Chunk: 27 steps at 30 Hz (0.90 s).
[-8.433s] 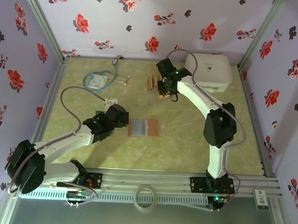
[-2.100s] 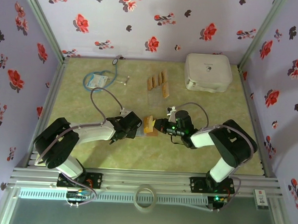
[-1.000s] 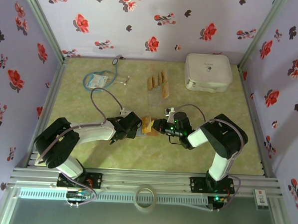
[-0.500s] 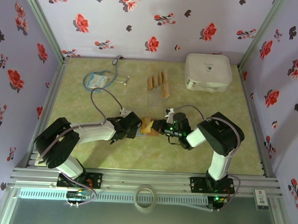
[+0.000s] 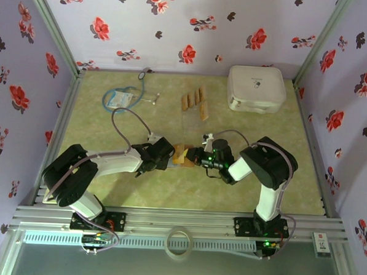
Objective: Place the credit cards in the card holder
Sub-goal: Insert the credit card into the card slot.
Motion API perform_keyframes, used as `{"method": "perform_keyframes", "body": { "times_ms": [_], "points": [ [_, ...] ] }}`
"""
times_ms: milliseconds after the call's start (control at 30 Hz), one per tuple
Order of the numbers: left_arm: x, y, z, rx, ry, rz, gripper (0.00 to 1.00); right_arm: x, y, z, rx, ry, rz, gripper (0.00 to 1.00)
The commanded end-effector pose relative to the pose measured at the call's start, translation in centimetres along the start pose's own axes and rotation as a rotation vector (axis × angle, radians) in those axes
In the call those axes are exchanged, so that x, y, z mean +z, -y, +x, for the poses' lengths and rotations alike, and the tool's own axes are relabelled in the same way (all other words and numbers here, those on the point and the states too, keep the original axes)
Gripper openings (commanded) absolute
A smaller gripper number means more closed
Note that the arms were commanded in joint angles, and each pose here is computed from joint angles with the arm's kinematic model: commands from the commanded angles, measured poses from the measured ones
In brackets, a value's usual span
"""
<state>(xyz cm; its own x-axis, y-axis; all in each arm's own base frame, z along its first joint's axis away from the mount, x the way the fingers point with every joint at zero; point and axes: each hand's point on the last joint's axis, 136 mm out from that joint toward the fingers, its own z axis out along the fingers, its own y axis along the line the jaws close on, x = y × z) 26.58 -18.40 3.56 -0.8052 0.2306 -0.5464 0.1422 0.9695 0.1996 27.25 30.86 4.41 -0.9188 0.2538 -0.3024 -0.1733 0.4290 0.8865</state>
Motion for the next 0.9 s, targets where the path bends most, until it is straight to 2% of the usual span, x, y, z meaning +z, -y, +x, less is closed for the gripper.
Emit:
{"method": "perform_keyframes", "body": {
  "times_ms": [0, 867],
  "points": [
    [0.6, -0.8, 1.5, 0.029, -0.039, -0.049, 1.0, 0.2, -0.3, 0.4, -0.004, -0.009, -0.02, 0.0],
    [0.5, -0.8, 1.5, 0.032, -0.037, -0.05, 1.0, -1.0, 1.3, 0.8, -0.002, 0.006, 0.03, 0.0]
  ]
}}
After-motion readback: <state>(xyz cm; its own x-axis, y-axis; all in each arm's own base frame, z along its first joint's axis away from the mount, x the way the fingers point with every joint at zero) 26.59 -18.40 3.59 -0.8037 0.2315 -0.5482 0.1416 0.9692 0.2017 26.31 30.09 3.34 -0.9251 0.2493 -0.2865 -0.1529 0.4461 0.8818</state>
